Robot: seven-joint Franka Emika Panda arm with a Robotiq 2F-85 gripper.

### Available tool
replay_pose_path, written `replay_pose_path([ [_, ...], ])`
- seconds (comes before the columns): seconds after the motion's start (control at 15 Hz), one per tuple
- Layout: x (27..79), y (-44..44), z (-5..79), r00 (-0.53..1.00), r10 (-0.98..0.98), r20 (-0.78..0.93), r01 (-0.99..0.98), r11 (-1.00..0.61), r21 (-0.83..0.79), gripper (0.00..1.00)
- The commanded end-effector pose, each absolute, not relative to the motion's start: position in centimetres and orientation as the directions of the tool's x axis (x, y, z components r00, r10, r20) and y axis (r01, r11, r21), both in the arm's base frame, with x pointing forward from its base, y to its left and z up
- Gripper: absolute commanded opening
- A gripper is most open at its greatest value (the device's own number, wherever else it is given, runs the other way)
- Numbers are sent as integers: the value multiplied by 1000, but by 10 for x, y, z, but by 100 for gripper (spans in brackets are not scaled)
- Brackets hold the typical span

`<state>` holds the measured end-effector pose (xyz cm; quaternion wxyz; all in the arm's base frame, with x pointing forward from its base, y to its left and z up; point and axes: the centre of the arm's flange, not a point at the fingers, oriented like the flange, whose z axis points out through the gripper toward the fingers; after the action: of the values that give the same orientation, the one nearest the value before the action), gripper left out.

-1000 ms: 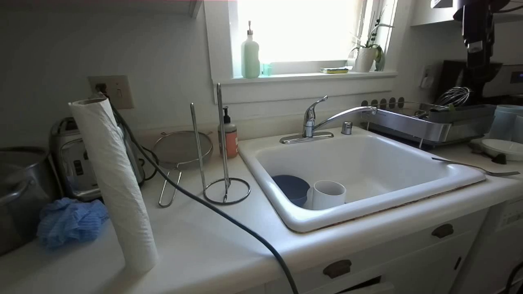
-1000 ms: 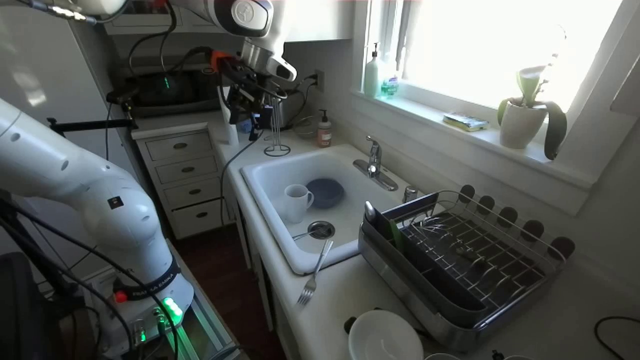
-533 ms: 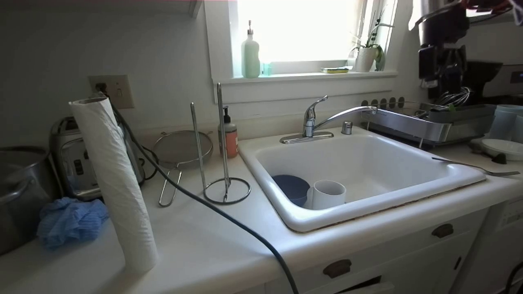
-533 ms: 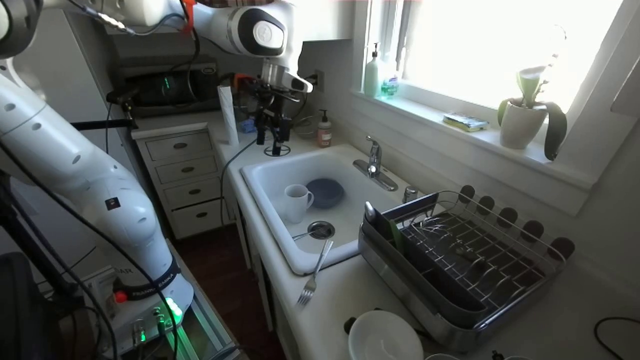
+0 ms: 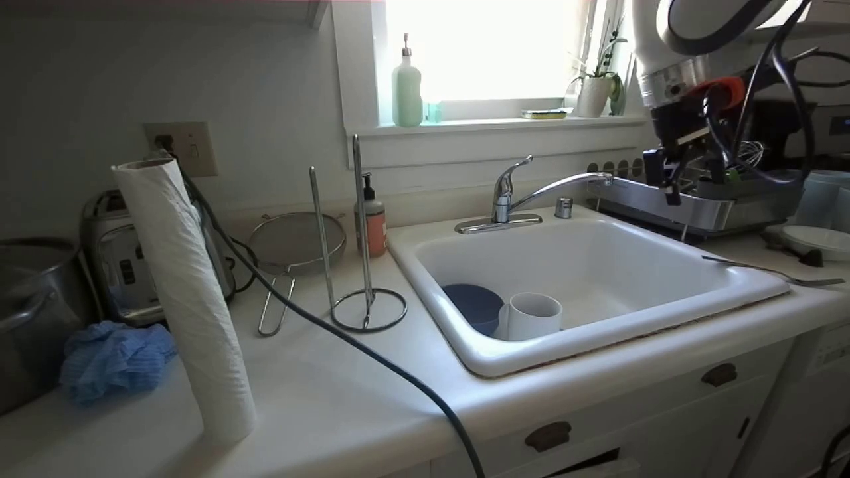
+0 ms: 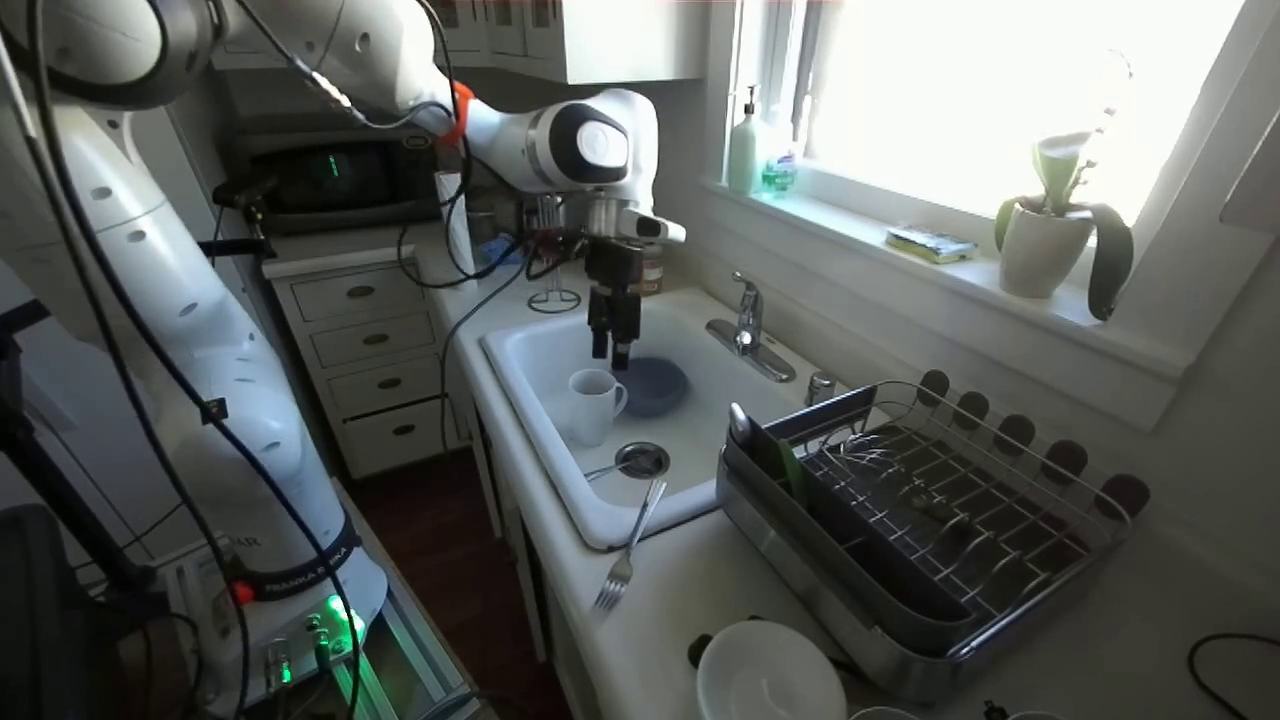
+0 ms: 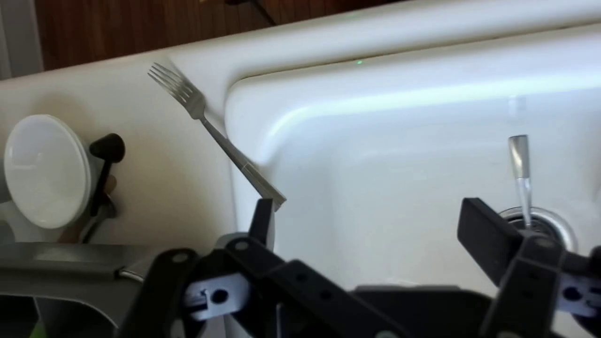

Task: Put the silver fork inside the bowl in the sink.

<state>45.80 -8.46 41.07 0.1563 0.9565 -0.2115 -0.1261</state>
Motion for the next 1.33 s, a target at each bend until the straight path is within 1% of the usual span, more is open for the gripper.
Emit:
replay_pose_path([
  [0.0, 482, -100, 366, 804, -578, -139, -454, -748, 484, 100],
  [0.13, 486, -103, 343, 750, -649, -128, -495, -679, 541, 100],
  [0.2, 488, -108, 331, 728, -679, -97, -520, -639, 567, 100],
  [0.47, 491, -129, 293, 651, -756, -72, -565, -546, 619, 100],
  [0.67, 485, -147, 274, 606, -789, -98, -568, -516, 641, 100],
  [0.8, 476, -143, 276, 622, -774, -117, -559, -543, 626, 100],
  [1.2, 477, -150, 269, 611, -782, -121, -558, -535, 634, 100],
  [1.27, 482, -154, 264, 591, -800, -103, -565, -502, 654, 100],
])
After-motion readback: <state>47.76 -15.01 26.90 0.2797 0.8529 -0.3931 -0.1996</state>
